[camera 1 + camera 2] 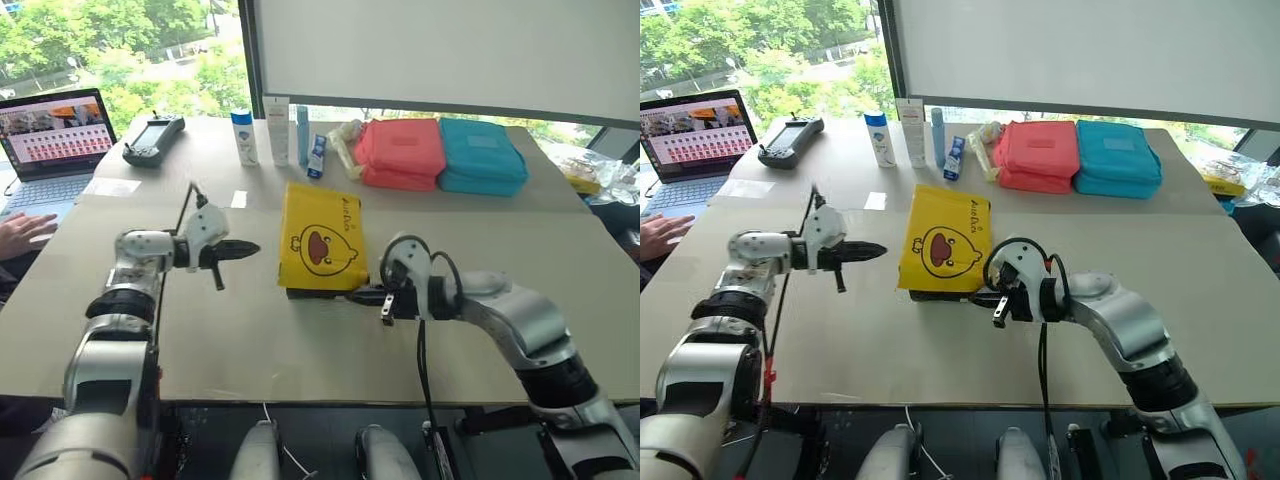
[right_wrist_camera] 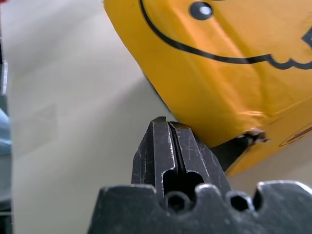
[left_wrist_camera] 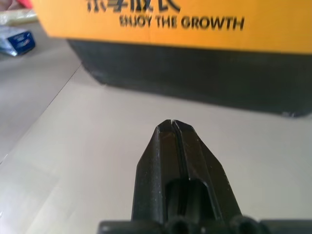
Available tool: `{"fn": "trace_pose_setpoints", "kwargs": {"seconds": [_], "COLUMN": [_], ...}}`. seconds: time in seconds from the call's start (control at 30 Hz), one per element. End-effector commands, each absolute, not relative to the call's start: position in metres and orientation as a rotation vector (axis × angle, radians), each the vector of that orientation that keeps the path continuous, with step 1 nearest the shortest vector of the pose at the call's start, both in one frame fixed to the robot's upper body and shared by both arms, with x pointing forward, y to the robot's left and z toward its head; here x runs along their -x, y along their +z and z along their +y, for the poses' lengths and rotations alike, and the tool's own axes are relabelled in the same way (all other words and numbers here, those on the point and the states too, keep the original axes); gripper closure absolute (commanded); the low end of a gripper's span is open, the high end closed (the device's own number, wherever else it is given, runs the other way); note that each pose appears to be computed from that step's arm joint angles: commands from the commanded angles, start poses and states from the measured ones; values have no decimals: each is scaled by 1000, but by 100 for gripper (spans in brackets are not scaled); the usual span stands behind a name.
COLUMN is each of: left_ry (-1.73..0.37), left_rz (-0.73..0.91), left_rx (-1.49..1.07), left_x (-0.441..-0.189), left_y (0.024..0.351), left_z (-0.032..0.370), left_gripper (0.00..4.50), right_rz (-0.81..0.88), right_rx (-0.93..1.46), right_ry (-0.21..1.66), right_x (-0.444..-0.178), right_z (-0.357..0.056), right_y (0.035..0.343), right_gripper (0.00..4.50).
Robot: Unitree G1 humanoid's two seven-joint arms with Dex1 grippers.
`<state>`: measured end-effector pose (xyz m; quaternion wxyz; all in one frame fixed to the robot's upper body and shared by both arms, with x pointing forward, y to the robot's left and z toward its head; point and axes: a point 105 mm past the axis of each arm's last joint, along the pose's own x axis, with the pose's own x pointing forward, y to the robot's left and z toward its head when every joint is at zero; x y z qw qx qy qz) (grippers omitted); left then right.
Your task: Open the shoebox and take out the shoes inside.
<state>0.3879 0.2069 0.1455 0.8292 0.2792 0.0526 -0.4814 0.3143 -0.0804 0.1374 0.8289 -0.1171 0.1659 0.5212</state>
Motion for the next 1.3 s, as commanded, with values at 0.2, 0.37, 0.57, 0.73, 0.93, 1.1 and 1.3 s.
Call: {"fn": "trace_pose_setpoints", "kwargs": {"seconds": [0.2,0.37,0.57,0.73,0.93,1.1,1.3], "left_ry": [-839,-718,-479,-463,-472,-533,-580], "left_rz": [12,-20,-84,-130,-67,-44,-19], "left_rx": [-606,-520,-398,-291,-222,-190,-204], "left_x": [-366,-355,-374,-392,-417,-422,-423], "left_y": [181,182,181,179,157,144,135], "left_z": [238,242,228,184,135,106,90], "left_gripper": [450,450,450,450,450,450,450], "right_rz": [202,203,223,181,113,40,103], "right_rx": [339,368,485,556,598,539,347], "right_ry": [784,731,776,693,548,558,851], "right_x": [-389,-407,-410,-441,-470,-474,-452], "right_z": [-115,-130,-140,-125,-114,-90,-50], "right_y": [157,162,166,161,171,183,165], "right_gripper": [446,446,446,446,446,446,446]}}
